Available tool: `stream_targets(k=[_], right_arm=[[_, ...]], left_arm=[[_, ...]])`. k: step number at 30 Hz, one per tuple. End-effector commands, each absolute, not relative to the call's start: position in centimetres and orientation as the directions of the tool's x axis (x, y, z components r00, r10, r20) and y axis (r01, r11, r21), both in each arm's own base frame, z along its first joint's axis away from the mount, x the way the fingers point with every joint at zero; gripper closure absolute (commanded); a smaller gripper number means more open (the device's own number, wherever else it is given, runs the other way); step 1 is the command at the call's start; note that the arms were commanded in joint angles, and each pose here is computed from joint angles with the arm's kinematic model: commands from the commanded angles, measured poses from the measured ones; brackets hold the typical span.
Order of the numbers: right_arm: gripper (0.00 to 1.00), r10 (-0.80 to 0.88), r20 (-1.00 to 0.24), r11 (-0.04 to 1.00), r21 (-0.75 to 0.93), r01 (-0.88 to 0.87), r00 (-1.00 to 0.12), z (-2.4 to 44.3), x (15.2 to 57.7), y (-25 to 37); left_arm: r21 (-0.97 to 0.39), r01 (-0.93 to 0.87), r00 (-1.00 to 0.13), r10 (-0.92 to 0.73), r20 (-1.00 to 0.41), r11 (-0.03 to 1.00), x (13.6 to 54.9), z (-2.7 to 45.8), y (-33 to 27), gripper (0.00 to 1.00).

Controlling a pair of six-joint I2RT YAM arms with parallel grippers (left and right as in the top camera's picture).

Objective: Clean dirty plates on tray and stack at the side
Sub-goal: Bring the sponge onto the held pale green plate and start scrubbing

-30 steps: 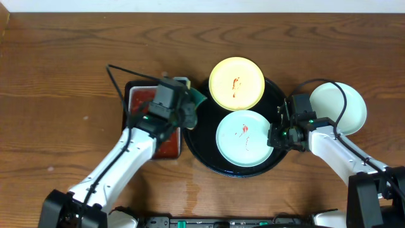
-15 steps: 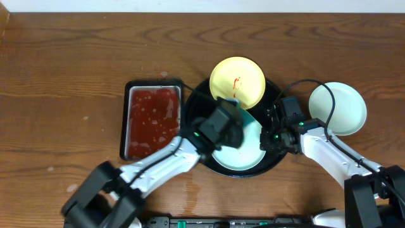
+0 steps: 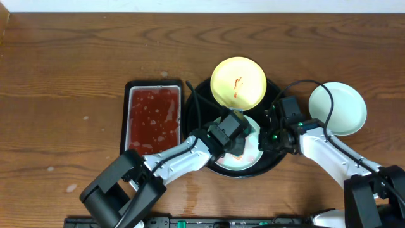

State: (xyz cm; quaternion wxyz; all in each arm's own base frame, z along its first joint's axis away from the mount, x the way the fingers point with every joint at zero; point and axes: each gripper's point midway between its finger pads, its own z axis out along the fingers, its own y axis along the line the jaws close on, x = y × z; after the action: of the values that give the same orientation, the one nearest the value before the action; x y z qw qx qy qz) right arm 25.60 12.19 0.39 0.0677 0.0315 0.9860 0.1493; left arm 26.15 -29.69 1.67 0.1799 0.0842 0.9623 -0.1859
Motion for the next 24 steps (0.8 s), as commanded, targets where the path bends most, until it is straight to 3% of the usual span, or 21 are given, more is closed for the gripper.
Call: stream_targets(k=[1,8,14,24], right_arm=[[0.99,0.07,-0.109,0.962,0.269,0.038,-0.992,-0.2,25.1,11.9],[0.99,0.07,-0.109,0.962,0.269,0.038,-0.992,-0.2,25.1,11.9],[0.99,0.07,-0.111,0.962,0.269,0.038,-0.991,-0.2,25.2,11.9],[0.99,0.071,-0.115,0.962,0.272,0.037,-0.991,-0.2,25.3,11.9]], left_arm=[[-0.118,0.124,-0.918,0.069,-0.391,0.985,28.1,-0.7,-23.5,0.92],[-0.143,0.139,-0.916,0.073,-0.395,0.98,28.4,1.1,-22.8,0.92],[-0.378,0.234,-0.919,0.078,-0.386,0.895,26.6,5.6,-26.9,0.92],[-0.406,0.273,-0.913,0.101,-0.396,0.872,25.6,5.1,-29.6,0.92]])
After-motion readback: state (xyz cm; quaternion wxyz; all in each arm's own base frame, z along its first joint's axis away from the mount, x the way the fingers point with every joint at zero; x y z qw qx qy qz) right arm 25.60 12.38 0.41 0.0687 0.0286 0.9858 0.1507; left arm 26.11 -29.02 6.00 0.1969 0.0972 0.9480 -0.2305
